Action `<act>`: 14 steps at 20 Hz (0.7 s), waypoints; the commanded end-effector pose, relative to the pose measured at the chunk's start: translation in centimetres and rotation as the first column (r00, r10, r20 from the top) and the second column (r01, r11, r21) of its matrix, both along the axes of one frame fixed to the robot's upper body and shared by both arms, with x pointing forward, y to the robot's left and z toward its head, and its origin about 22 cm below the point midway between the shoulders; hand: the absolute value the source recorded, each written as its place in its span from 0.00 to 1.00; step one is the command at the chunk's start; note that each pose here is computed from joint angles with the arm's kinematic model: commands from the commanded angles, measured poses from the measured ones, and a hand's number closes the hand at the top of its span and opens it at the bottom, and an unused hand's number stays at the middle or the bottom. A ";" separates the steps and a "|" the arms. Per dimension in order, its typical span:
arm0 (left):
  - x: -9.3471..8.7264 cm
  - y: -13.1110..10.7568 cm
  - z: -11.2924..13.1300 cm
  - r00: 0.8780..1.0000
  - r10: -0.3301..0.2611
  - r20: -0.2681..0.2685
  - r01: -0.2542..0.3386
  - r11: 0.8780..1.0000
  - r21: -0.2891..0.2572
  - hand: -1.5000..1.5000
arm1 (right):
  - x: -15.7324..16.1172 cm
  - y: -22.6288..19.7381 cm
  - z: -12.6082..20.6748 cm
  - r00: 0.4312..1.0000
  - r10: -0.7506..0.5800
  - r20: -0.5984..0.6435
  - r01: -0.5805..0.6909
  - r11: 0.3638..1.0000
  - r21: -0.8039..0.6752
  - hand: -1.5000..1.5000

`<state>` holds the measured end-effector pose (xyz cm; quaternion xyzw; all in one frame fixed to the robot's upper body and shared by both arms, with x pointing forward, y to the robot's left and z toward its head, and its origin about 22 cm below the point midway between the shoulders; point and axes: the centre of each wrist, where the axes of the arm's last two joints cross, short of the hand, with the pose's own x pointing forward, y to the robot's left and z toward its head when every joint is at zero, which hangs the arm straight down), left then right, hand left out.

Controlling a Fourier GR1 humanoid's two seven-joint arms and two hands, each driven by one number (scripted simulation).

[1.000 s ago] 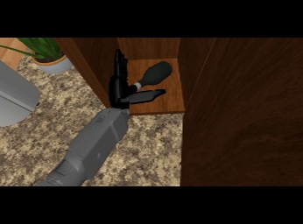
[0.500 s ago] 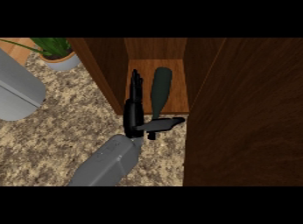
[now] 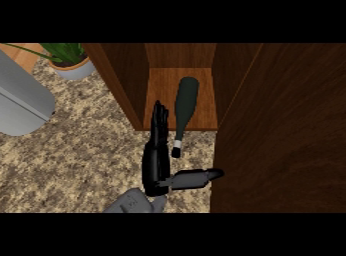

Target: Pick up the wine, place it into the cabinet and close the cabinet

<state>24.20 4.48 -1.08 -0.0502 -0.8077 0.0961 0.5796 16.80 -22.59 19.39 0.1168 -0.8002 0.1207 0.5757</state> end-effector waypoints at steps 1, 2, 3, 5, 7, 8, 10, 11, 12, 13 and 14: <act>-4.1 0.8 0.2 0.999 0.039 -0.007 -0.039 0.999 -0.023 0.00 | -1.8 -0.8 1.2 0.999 -0.004 0.046 0.004 1.000 0.006 0.00; -2.9 1.5 0.7 0.998 0.065 0.009 -0.065 0.998 0.000 0.00 | -2.7 -0.3 0.8 0.998 0.016 0.055 -0.016 1.000 -0.004 0.00; -3.8 1.3 0.6 0.997 0.077 0.001 -0.077 0.997 -0.005 0.00 | -1.6 -0.9 1.0 0.999 -0.018 0.039 0.018 1.000 -0.006 0.00; -4.6 1.6 0.4 0.998 0.069 -0.010 -0.069 0.998 0.005 0.00 | -3.5 -1.0 1.6 0.999 0.016 0.049 -0.016 1.000 -0.002 0.00; -7.2 1.5 3.0 0.996 0.093 0.012 -0.093 0.995 -0.021 0.00 | -2.0 -1.5 -0.5 1.000 0.015 0.026 -0.015 1.000 0.009 0.00; -7.4 2.4 2.7 0.996 0.084 -0.002 -0.084 0.996 -0.019 0.00 | -2.8 -0.9 0.8 0.999 0.004 0.038 -0.005 1.000 0.020 0.00; -9.2 2.7 4.2 0.997 0.071 0.023 -0.069 0.996 -0.058 0.00 | -2.9 -0.5 0.3 1.000 0.015 0.013 -0.015 1.000 0.002 0.00; -9.5 1.7 1.8 0.997 0.068 0.036 -0.066 0.996 -0.055 0.00 | -2.2 -0.2 0.8 0.999 0.044 0.020 -0.044 0.999 -0.011 0.00; -8.6 2.8 3.3 0.999 0.035 0.028 -0.033 0.998 -0.055 0.00 | -3.0 -0.7 0.9 0.998 0.058 0.028 -0.058 0.998 0.004 0.00; -9.2 4.1 4.1 0.999 0.028 0.038 -0.028 0.999 -0.021 0.00 | -2.9 -1.2 0.5 0.998 0.065 0.021 -0.066 0.998 0.004 0.00; -10.3 4.4 3.8 0.999 0.001 0.033 0.000 0.999 -0.043 0.00 | -1.2 -0.4 0.4 0.996 0.084 -0.022 -0.084 0.996 -0.001 0.00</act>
